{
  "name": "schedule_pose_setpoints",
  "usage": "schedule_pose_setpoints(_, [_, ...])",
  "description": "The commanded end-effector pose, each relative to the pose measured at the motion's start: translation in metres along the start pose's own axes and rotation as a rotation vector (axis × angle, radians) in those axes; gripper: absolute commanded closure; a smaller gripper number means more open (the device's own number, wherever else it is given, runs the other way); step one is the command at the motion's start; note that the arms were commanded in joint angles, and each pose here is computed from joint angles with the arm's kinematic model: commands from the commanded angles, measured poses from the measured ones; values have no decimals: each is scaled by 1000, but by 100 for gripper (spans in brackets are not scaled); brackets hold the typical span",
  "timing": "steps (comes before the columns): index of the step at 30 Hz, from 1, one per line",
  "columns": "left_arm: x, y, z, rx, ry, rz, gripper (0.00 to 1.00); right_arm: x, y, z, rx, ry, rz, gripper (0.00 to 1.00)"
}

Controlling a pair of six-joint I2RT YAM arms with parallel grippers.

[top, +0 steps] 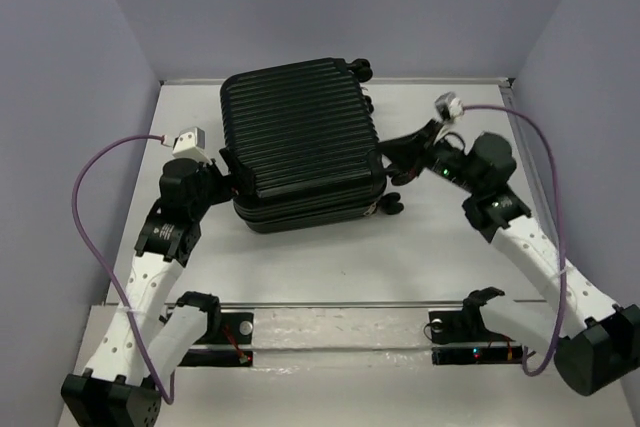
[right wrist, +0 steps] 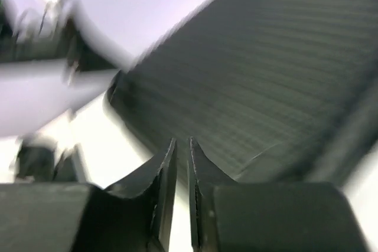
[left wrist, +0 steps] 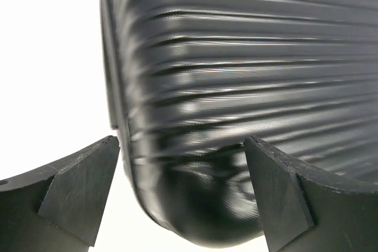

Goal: Pack the luggage

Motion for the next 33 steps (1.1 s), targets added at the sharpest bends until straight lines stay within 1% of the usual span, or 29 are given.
schedule_pose_setpoints(1, [-4, 2, -1, 59, -84, 41, 1, 45, -104, -5, 47, 81, 48, 83])
schedule_pose_setpoints(3, [-6, -4, 2, 94, -115, 40, 1, 47, -126, -11, 56, 35, 50, 73])
schedule_pose_setpoints(5, [-8, -5, 4, 108, -132, 37, 1, 38, -149, -21, 67, -6, 68, 59])
schedule_pose_setpoints(6, [-8, -7, 7, 111, -135, 35, 1, 34, -156, -24, 71, -27, 75, 49])
schedule_pose_setpoints(8, [-10, -12, 10, 133, -156, 20, 1, 20, -168, -27, 62, -104, 81, 45])
schedule_pose_setpoints(9, [-11, -12, 13, 136, -168, 15, 1, 15, -166, -26, 33, -136, 72, 45])
schedule_pose_setpoints(10, [-13, -12, 13, 135, -179, 12, 1, 9, -173, -28, 46, -168, 71, 45])
schedule_pose_setpoints(11, [-15, -11, 13, 136, -189, 8, 1, 3, -176, -28, 25, -194, 68, 48])
schedule_pose_setpoints(13, [-16, -10, 14, 135, -191, 6, 1, -7, -174, -27, -1, -255, 57, 50])
schedule_pose_setpoints(14, [-16, -10, 14, 135, -191, 8, 1, -9, -173, -27, -13, -267, 56, 51])
schedule_pose_setpoints(15, [-16, -9, 13, 134, -190, 13, 1, -10, -174, -28, -19, -270, 54, 55])
schedule_pose_setpoints(18, [-14, -11, 13, 138, -185, 15, 1, -14, -170, -27, -42, -293, 50, 56])
schedule_pose_setpoints(22, [-12, -15, 13, 146, -179, 17, 1, -21, -179, -27, 8, -333, 40, 57])
schedule_pose_setpoints(24, [-11, -15, 13, 141, -176, 22, 1, -20, -188, -32, 47, -336, 57, 57])
schedule_pose_setpoints(25, [-11, -15, 12, 138, -176, 20, 1, -18, -185, -35, 45, -330, 63, 57])
schedule_pose_setpoints(27, [-11, -14, 12, 134, -176, 22, 1, -14, -187, -40, 57, -318, 82, 55])
schedule_pose_setpoints(28, [-12, -12, 12, 132, -177, 23, 1, -13, -193, -43, 94, -319, 88, 54])
schedule_pose_setpoints(29, [-12, -12, 12, 133, -180, 24, 1, -11, -187, -45, 82, -322, 96, 54])
schedule_pose_setpoints(33, [-14, -11, 12, 127, -188, 21, 1, -14, -188, -50, 99, -354, 101, 52])
Point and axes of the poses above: each gripper's point midway between its finger pads, its own z axis out along the fingers, its own x axis along the line the jaws close on, y = z × x, the point moved 3 cm from there along -z, back along the fingers, and after that the axes turned 2 degrees about -z, right-handed, at the moved point
